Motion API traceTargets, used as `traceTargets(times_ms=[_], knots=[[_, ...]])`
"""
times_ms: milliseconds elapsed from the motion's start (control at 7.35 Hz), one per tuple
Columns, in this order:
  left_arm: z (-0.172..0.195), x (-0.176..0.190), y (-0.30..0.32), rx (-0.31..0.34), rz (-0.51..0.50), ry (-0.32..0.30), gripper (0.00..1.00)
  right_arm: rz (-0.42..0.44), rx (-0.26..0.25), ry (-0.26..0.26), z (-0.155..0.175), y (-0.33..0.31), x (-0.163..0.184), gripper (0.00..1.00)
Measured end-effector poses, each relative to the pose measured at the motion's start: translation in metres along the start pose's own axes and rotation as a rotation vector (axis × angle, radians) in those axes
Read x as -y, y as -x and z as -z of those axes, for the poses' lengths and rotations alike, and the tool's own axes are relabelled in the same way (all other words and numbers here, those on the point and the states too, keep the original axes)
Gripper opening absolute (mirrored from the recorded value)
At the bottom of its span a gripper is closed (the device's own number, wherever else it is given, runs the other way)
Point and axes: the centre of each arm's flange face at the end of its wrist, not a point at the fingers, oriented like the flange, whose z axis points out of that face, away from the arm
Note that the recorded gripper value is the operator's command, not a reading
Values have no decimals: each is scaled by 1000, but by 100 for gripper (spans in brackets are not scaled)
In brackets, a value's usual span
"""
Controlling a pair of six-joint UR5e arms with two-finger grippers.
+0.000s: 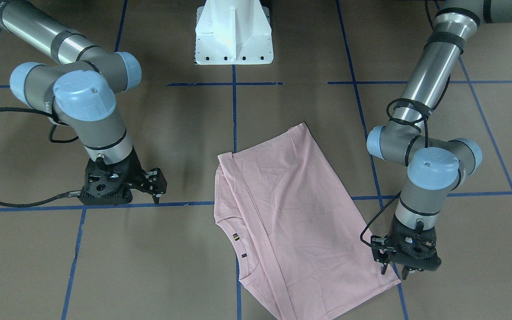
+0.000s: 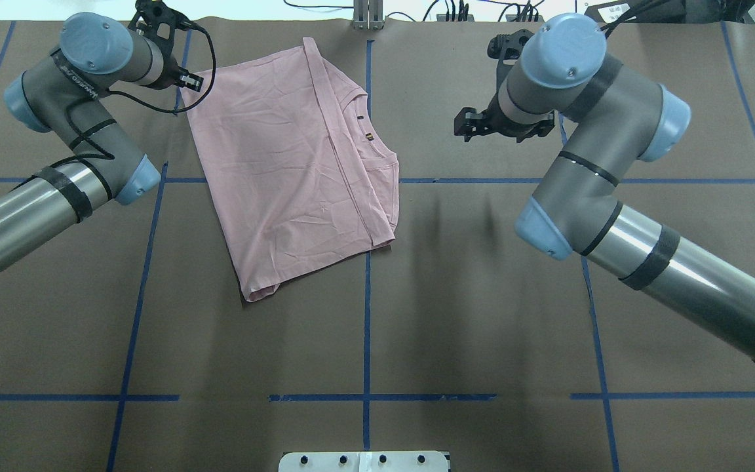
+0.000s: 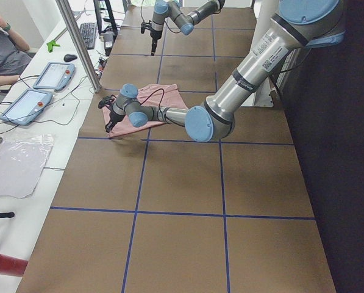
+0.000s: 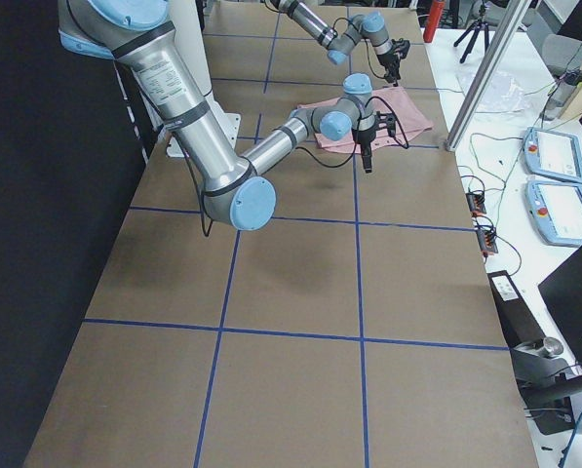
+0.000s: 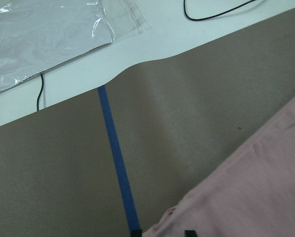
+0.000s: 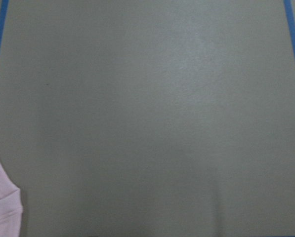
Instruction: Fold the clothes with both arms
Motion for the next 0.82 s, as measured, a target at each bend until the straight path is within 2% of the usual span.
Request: traceTargets(times_ms=[136, 272, 408, 816], knots=[[8, -1, -2, -21, -3, -8, 100, -57, -2, -21, -7, 33, -18, 83], [12, -1, -3, -30, -3, -13, 100, -105, -7, -30, -16, 66, -34, 74], [14, -1, -4, -34, -1, -18, 100, -135, -17, -28, -29, 97, -48, 68], [18, 0, -8, -42, 1, -25, 100, -195, -40, 0, -54, 146, -87, 59]])
